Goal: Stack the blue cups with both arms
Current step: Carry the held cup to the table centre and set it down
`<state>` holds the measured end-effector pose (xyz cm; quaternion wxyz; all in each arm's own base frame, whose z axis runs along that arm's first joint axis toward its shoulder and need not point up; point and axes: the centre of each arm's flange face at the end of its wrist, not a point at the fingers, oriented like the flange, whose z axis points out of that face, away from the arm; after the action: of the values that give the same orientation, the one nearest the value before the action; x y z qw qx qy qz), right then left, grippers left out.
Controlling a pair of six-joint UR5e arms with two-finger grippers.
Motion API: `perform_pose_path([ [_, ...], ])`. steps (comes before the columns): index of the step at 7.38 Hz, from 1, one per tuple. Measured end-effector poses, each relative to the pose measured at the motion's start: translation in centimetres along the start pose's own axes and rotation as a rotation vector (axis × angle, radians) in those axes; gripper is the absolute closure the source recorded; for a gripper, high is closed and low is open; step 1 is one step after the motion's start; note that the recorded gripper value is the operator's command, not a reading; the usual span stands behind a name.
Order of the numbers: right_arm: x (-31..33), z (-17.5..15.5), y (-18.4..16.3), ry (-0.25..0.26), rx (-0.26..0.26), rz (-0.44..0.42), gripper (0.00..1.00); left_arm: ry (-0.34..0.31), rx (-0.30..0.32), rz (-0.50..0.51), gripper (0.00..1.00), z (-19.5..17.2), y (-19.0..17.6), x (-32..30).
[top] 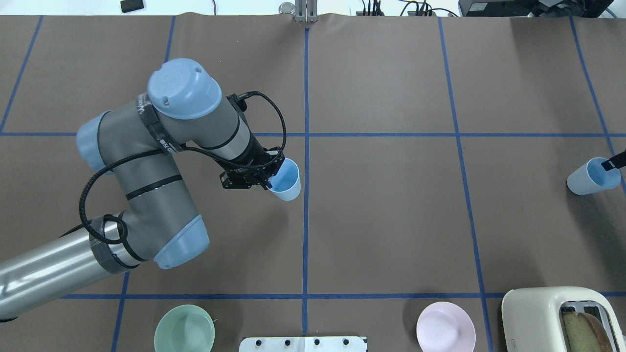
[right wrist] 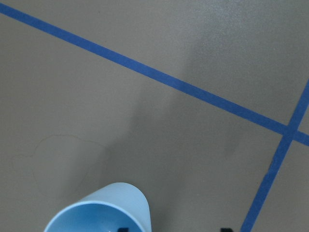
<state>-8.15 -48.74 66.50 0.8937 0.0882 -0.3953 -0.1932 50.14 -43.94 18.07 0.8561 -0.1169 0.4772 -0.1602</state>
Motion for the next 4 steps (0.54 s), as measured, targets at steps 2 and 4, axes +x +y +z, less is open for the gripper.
perform_pose_path([
  [2,-1.0,0.5,-0.4,-0.007,-0.007,-0.021,0.98,-0.015,-0.009,0.009,1.0,1.8,0.9,0.9],
  [4,-1.9,0.2,-0.9,-0.009,0.001,-0.042,1.0,-0.019,-0.013,0.013,1.0,2.3,1.3,1.2],
])
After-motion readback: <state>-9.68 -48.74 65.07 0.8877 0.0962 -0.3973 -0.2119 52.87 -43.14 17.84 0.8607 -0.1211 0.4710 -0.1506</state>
